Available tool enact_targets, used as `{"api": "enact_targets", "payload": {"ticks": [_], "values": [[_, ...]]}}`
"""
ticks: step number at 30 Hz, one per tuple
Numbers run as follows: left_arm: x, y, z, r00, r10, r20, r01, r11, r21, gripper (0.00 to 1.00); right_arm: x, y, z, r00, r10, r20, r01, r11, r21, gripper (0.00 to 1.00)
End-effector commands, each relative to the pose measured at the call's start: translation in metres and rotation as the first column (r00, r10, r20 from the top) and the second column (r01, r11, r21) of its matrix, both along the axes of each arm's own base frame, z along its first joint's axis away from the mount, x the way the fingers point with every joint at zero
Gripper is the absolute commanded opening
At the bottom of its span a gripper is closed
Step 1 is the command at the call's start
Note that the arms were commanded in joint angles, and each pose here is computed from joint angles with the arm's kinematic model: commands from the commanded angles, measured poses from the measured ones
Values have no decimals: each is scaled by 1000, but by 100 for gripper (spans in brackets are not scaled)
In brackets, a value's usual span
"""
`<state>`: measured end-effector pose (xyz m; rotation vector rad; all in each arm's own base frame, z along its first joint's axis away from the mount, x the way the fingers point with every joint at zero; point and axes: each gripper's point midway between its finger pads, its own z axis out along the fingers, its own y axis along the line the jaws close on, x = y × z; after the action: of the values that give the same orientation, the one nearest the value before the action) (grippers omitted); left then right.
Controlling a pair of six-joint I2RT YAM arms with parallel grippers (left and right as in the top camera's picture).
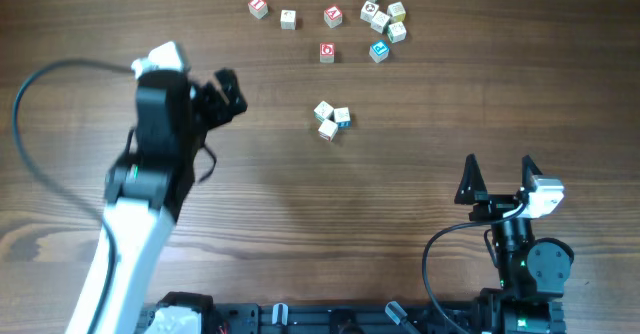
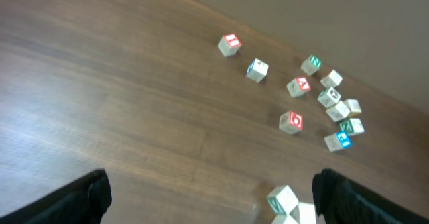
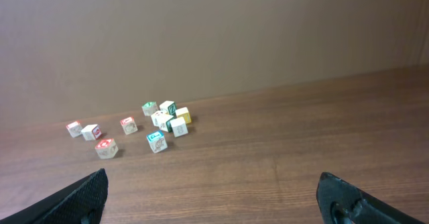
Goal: Form a circle
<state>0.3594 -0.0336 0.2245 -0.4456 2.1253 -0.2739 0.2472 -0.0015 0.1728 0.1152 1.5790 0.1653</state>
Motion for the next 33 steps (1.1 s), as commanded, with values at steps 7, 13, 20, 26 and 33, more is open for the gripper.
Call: {"api": "enact_targets", "payload": {"ticks": [7, 13, 20, 26, 33], "values": [[-85, 41, -36, 978, 67, 196, -82, 994, 66, 100, -1, 0, 4, 1000, -3, 18, 3, 1000, -21, 100], [-104, 48, -67, 946, 94, 309, -113, 993, 45, 100, -1, 0, 4, 1000, -3, 18, 3, 1000, -21, 100], [-105, 53, -87, 906, 107, 408, -131, 991, 30, 100, -1, 0, 4, 1000, -3, 18, 3, 1000, -21, 100], [-116, 82, -80, 876, 192, 443, -259, 961, 96, 100, -1, 0, 4, 1000, -3, 18, 3, 1000, -21, 100], [-115, 60, -68, 877, -17, 480, -104, 969, 224, 100, -1, 0, 4, 1000, -3, 18, 3, 1000, -21, 99]]}}
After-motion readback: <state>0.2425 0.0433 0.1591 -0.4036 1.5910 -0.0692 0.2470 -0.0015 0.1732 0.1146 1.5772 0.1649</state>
